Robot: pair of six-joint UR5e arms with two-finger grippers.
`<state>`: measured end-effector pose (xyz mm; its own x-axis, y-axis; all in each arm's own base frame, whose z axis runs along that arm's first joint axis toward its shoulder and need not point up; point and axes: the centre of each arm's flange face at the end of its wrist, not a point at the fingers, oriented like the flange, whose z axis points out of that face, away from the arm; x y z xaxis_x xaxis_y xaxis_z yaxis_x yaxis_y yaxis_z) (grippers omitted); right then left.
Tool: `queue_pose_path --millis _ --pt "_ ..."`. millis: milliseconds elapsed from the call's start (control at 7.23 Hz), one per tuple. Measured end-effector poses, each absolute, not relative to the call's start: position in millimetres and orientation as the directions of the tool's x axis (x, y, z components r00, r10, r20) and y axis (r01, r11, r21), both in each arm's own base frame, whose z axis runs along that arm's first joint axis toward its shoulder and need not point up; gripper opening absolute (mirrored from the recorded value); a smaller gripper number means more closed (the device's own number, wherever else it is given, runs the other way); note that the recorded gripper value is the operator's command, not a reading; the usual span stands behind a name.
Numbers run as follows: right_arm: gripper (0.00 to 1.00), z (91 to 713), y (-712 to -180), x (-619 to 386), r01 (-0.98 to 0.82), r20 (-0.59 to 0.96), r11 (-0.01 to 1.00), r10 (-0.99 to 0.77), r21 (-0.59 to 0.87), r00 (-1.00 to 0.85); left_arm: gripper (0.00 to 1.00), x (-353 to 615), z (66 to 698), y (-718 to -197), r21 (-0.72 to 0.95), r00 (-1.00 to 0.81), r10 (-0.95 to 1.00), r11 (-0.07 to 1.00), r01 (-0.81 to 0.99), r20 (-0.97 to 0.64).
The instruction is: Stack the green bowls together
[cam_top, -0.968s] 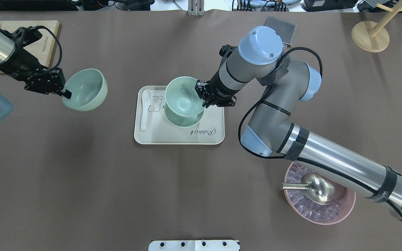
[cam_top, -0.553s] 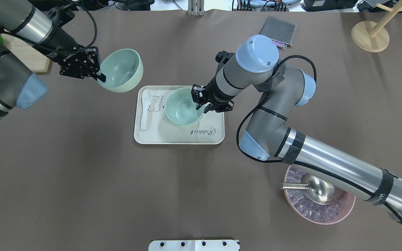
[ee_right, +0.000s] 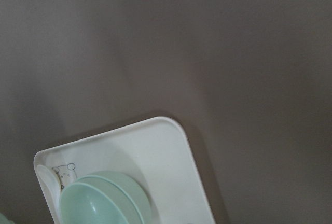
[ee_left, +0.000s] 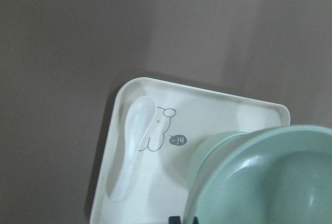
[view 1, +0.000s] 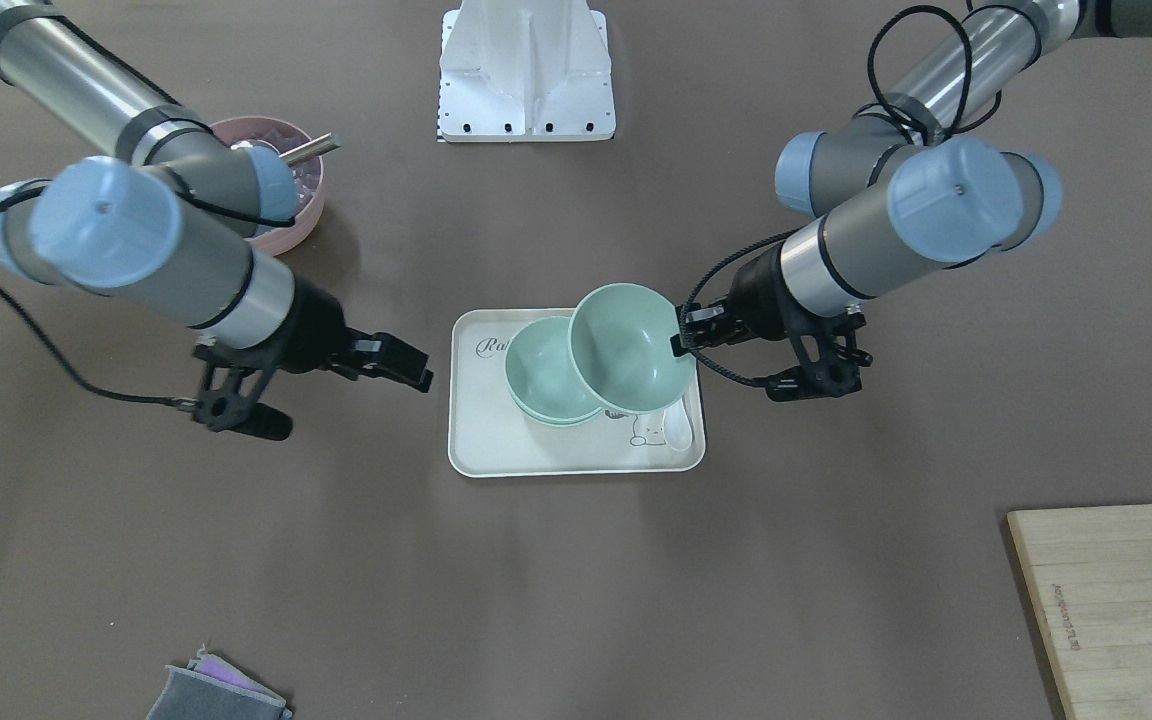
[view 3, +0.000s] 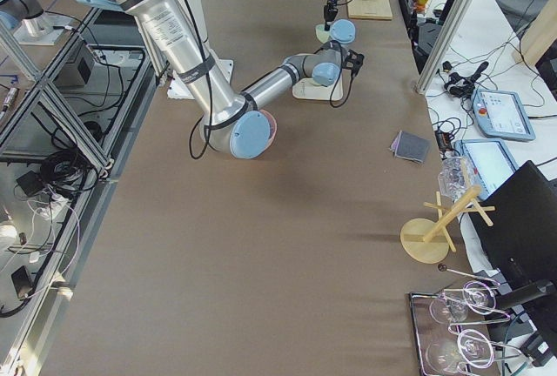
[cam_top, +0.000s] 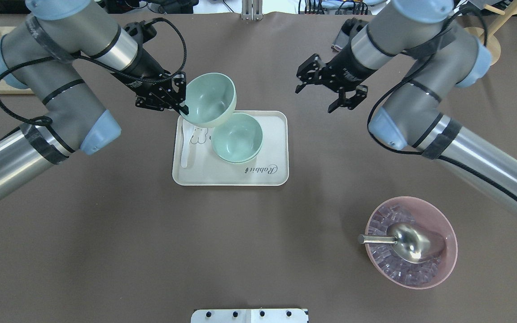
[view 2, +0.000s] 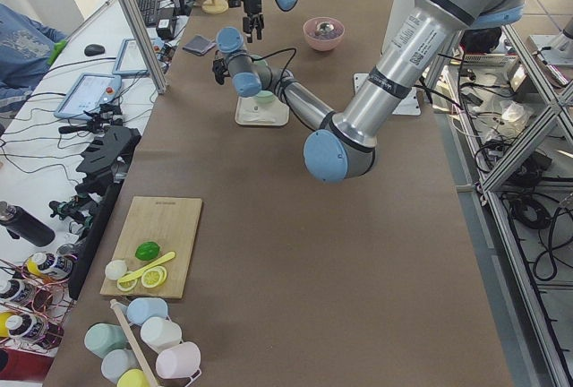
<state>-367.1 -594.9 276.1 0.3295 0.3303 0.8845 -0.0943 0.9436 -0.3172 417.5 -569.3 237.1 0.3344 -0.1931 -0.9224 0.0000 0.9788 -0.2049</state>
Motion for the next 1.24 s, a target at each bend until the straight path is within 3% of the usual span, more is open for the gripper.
queue_pose_path --millis 138,277,691,1245 --pt "1.00 300.2 -606.7 -329.1 -0.087 0.888 0.946 0.323 -0.313 0.328 0.38 444.3 230.5 -562.4 -0.187 0.345 -0.179 0.982 0.010 -0.921" --pt "1.00 319.7 -613.7 -304.9 -0.090 0.889 0.948 0.317 -0.305 0.330 0.98 466.9 223.0 -558.6 -0.165 0.356 -0.165 0.986 0.030 -0.920" --pt "1.00 345.4 -621.3 -282.5 -0.106 0.885 0.949 0.316 -0.298 0.343 0.98 483.3 231.4 -565.1 -0.111 0.323 -0.127 0.992 0.067 -0.938" --pt "1.00 386.2 -641.6 -234.2 -0.142 0.886 0.957 0.289 -0.254 0.363 0.98 345.8 287.5 -601.0 -0.148 0.274 -0.162 0.986 0.071 -0.948"
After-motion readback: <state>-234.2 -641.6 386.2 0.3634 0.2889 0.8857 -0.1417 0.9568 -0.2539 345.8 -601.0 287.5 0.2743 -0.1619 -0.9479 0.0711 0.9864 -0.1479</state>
